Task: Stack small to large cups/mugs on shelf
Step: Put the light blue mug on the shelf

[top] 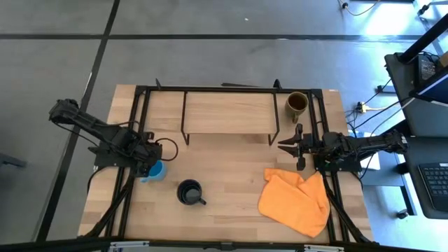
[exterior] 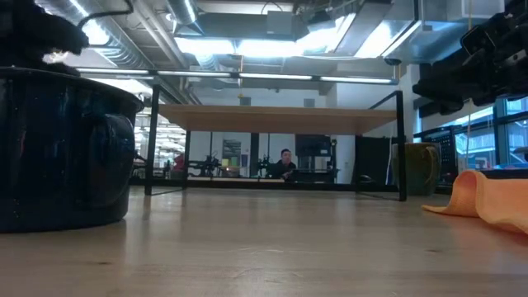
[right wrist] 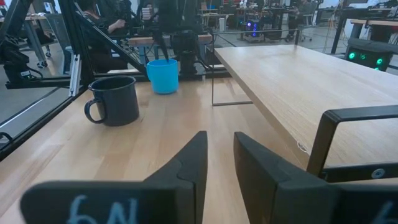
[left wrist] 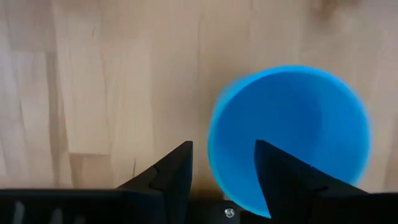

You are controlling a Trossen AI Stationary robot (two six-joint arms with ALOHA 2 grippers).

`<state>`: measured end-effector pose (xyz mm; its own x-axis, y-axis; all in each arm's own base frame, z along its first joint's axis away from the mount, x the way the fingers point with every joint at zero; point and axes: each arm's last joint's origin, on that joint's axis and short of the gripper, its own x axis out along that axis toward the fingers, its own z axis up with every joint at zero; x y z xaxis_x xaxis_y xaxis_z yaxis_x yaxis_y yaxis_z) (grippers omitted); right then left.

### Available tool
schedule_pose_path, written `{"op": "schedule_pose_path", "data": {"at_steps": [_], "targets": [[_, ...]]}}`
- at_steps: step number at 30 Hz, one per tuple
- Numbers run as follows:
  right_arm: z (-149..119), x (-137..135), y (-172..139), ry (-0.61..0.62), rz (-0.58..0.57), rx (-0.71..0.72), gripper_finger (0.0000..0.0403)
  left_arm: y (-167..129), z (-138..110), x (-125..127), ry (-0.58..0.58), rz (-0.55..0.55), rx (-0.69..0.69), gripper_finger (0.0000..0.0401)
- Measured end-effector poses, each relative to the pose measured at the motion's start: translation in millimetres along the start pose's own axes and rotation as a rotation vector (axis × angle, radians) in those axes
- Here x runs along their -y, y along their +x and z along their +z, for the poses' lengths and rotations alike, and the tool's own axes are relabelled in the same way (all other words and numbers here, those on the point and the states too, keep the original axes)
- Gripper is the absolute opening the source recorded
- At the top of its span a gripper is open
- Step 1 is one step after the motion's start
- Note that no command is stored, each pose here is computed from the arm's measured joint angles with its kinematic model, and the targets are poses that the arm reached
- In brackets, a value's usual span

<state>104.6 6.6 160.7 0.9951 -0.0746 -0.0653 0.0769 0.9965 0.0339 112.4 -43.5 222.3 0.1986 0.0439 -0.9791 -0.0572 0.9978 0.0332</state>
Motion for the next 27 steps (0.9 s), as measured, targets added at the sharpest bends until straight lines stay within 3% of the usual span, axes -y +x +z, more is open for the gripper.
{"op": "schedule_pose_path", "data": {"at_steps": [19, 27], "targets": [[0.0, 0.0, 0.0, 0.000, 0.000, 0.000, 0.0081, 6.1, 1.0, 0.8, -0.156, 0.000, 0.025, 0.0160], [0.0, 0.0, 0.0, 0.001, 0.000, 0.000, 0.0081, 6.1, -1.1, 0.0, -0.206, 0.007, 0.002, 0.0105]]}}
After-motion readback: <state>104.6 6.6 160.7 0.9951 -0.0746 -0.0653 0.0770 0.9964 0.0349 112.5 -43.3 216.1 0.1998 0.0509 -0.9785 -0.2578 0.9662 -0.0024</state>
